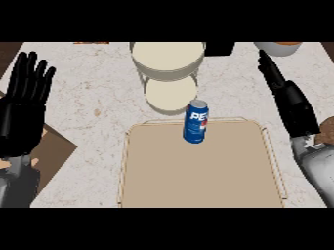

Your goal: Pick the can from the tray and place it in the tiered basket

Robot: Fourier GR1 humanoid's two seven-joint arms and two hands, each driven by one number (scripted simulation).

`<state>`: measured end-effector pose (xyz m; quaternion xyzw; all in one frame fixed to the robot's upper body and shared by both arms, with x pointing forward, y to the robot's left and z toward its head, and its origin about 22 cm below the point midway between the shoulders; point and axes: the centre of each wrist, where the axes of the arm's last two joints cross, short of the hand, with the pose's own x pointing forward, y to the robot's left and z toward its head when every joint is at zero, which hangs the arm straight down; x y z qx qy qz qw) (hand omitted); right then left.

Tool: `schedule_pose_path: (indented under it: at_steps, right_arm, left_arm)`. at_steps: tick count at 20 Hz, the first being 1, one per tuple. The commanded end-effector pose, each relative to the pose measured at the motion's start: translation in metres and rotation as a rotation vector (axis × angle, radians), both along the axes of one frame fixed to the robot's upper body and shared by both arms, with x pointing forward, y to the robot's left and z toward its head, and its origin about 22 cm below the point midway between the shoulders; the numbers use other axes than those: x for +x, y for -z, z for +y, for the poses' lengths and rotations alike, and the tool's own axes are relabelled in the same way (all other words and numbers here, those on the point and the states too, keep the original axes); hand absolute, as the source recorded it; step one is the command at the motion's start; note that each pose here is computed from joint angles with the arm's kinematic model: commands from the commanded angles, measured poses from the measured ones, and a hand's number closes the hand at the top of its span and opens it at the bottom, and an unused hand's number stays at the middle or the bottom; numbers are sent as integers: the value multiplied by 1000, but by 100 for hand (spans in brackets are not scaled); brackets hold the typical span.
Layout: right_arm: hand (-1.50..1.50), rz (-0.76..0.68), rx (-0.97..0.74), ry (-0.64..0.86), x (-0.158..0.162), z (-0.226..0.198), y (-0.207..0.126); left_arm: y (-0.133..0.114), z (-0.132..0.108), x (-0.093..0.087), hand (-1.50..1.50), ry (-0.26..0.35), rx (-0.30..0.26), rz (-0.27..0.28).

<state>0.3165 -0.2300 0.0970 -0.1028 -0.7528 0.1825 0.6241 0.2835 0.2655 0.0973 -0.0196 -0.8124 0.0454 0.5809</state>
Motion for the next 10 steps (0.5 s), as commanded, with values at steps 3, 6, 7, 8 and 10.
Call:
schedule_pose_path:
  at_steps: [3,6,7,8,10]
  right_arm:
    - [150,142,475,-1,19,-11,16]
    - [150,261,837,-26,25,-1,22]
    - [150,106,912,388,15,-35,30]
    - [150,484,573,206,32,-34,54]
    - [-150,592,1083,31,18,15,79]
  left_arm:
    - [13,-9,1,0,-11,149,58]
    - [21,-5,0,0,-54,228,113]
    - [26,1,-4,0,-62,151,134]
    - [35,-25,1,0,13,229,165]
    - [40,-24,-4,0,-13,216,174]
